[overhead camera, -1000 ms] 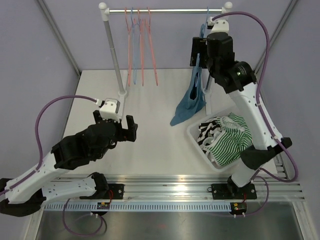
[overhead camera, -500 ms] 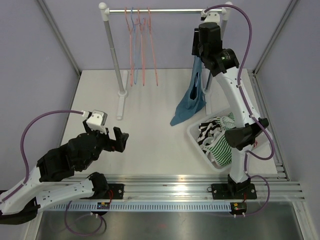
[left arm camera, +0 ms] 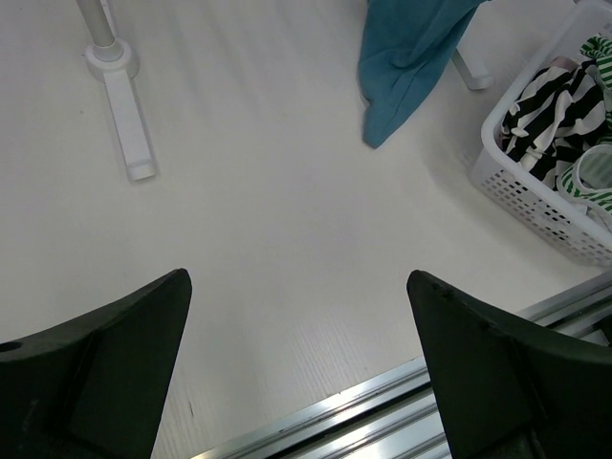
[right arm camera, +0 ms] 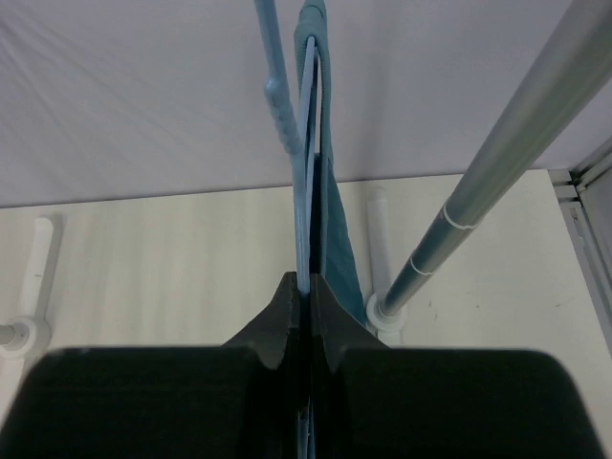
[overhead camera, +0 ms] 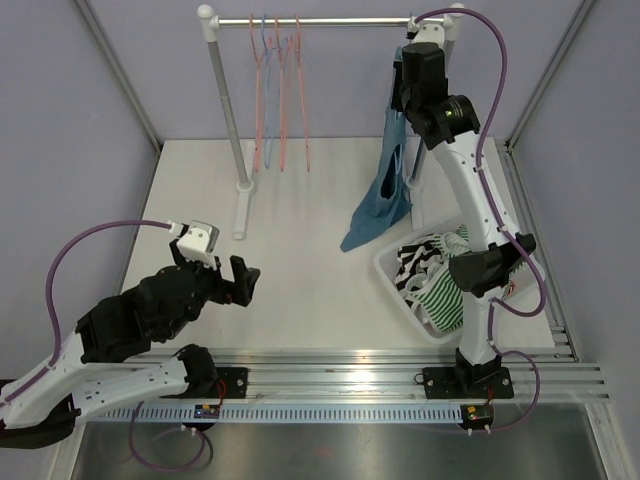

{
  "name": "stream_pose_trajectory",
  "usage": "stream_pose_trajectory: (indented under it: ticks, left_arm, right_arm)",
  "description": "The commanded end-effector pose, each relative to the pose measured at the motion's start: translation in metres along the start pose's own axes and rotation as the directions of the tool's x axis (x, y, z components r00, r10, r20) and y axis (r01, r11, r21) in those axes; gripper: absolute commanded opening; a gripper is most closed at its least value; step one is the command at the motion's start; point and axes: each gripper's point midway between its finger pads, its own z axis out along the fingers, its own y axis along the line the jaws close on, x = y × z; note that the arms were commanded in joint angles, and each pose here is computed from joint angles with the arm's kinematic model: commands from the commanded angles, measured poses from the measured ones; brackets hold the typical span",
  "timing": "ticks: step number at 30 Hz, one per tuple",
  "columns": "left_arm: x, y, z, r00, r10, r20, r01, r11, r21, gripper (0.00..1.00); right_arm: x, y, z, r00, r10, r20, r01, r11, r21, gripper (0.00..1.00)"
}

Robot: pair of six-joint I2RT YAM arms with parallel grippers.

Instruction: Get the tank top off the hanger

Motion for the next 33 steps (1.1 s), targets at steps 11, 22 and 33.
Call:
stream_pose_trajectory:
  ticks: [11, 22, 33]
  left_arm:
    - [-0.012, 0.003, -0.003, 0.997, -0.046, 0.068, 0.046, 0.999, -0.001, 0.99]
    - [-0.024, 0.005, -0.002, 0.995, -0.065, 0.072, 0.069, 0.996, -0.052, 0.99]
    - [-0.105, -0.005, -0.021, 0.960, -0.135, 0.247, 0.143, 0.990, -0.015, 0.99]
  right_arm:
    - [-0.110, 0.041, -0.095, 0.948, 0.235, 0.215, -0.134, 0.907, -0.400, 0.00]
    - [-0.095, 0.085, -0.179, 0.967, 0.151, 0.207, -0.008, 0.824, -0.566, 0.00]
    - [-0.044, 0.093, -0.264, 0.994, 0.110, 0.007, -0.072, 0.695, -0.715, 0.00]
